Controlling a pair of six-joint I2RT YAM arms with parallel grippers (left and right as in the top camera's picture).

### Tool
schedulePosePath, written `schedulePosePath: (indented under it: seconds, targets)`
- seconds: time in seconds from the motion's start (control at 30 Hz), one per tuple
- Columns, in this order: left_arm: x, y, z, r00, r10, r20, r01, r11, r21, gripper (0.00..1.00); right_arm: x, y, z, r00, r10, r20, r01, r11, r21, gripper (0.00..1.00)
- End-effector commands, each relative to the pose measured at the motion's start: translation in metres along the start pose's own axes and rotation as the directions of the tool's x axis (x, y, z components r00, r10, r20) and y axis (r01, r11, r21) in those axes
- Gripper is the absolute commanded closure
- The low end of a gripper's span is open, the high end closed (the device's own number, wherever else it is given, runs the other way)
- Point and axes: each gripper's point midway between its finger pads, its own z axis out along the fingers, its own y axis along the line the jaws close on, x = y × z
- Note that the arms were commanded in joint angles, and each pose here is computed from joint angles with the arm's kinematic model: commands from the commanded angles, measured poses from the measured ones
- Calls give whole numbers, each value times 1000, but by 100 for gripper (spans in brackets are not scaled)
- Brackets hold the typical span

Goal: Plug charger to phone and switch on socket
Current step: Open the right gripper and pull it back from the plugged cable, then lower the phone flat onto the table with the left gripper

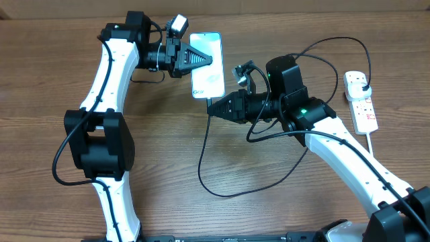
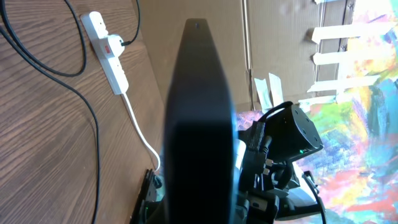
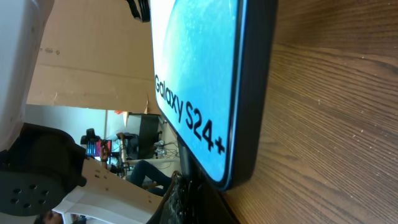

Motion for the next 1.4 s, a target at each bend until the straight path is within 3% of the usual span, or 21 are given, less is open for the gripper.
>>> schedulePosePath:
  seconds: [0.0, 0.47, 0.67, 0.8, 1.03, 1.23, 1.37]
  targets:
    - [8, -17, 20, 999, -17, -43, 19, 999, 47, 96, -36, -11, -20, 988, -33, 154, 21, 997, 78, 96]
    - [6, -10, 13, 999, -20, -31, 20, 1000, 9, 96, -32, -11, -22, 991, -19, 132, 11, 998, 62, 94]
    - [2, 10, -5, 1000, -22, -4, 21, 994, -104, 96, -26, -16, -21, 994, 5, 113, -14, 997, 77, 80]
    - [4, 34, -15, 999, -33, -4, 31, 969, -246, 96, -26, -16, -21, 994, 8, 112, -17, 997, 78, 63]
    - [13, 79, -28, 998, -53, -40, 27, 870, -493, 96, -23, -26, -22, 994, 20, 112, -33, 992, 119, 37]
    - [18, 107, -34, 993, -114, -11, 89, 828, -554, 96, -14, -42, -24, 994, 50, 100, -68, 980, 188, 26]
    - [22, 130, -35, 987, -157, 28, 144, 806, -574, 96, -11, -52, -25, 992, 79, 103, -101, 967, 234, 25]
